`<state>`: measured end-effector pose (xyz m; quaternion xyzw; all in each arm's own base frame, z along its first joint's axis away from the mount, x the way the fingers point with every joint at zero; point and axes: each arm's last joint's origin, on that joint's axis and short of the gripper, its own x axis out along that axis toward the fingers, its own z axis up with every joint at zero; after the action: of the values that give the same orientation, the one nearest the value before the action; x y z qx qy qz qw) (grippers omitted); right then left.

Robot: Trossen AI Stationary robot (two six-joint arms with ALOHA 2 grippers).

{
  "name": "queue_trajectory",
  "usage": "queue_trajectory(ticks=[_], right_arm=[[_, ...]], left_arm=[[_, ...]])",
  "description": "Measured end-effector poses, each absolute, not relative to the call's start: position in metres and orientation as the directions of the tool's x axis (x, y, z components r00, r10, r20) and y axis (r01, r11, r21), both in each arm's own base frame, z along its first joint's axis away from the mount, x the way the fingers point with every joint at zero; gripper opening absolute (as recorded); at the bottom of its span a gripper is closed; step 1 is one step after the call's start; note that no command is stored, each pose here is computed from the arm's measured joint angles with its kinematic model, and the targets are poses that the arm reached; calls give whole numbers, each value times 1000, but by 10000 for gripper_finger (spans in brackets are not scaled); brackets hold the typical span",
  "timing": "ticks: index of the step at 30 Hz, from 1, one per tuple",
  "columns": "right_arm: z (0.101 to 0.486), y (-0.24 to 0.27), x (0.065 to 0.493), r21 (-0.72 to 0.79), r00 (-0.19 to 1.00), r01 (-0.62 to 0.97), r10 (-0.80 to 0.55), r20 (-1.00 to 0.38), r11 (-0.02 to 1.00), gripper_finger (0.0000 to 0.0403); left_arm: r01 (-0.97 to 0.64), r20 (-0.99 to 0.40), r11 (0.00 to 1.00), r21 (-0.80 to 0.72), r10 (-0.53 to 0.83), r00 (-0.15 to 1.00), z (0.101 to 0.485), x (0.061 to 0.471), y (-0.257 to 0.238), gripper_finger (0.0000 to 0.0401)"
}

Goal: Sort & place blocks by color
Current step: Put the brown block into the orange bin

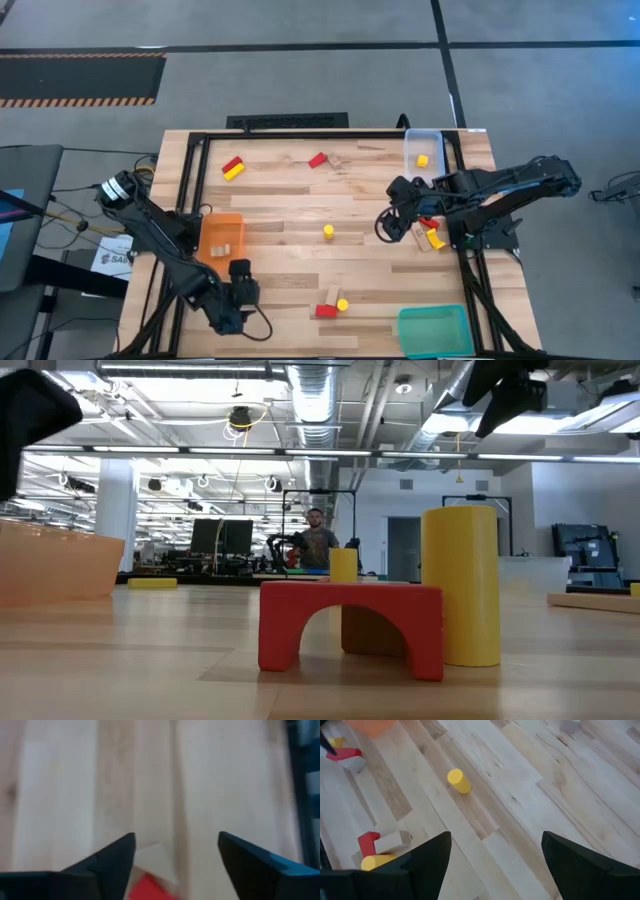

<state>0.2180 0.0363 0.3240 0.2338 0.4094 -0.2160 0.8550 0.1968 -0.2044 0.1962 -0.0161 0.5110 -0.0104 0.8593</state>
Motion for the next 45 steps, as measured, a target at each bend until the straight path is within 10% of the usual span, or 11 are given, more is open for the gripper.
queue_trajectory(ticks=[9,28,45], right_arm=[[324,36,218,210,572,548,-179,-801,810,331],[323,35,217,184,560,536,-183,-808,824,331],[323,35,216,179,552,538,-185,-813,823,331]], left_arm=[[-58,-905,998,36,57,422,180,206,-196,361],[-101,-949,993,60,88,303,140,210,-199,365],[-93,-949,996,11,39,314,133,209,-198,280]])
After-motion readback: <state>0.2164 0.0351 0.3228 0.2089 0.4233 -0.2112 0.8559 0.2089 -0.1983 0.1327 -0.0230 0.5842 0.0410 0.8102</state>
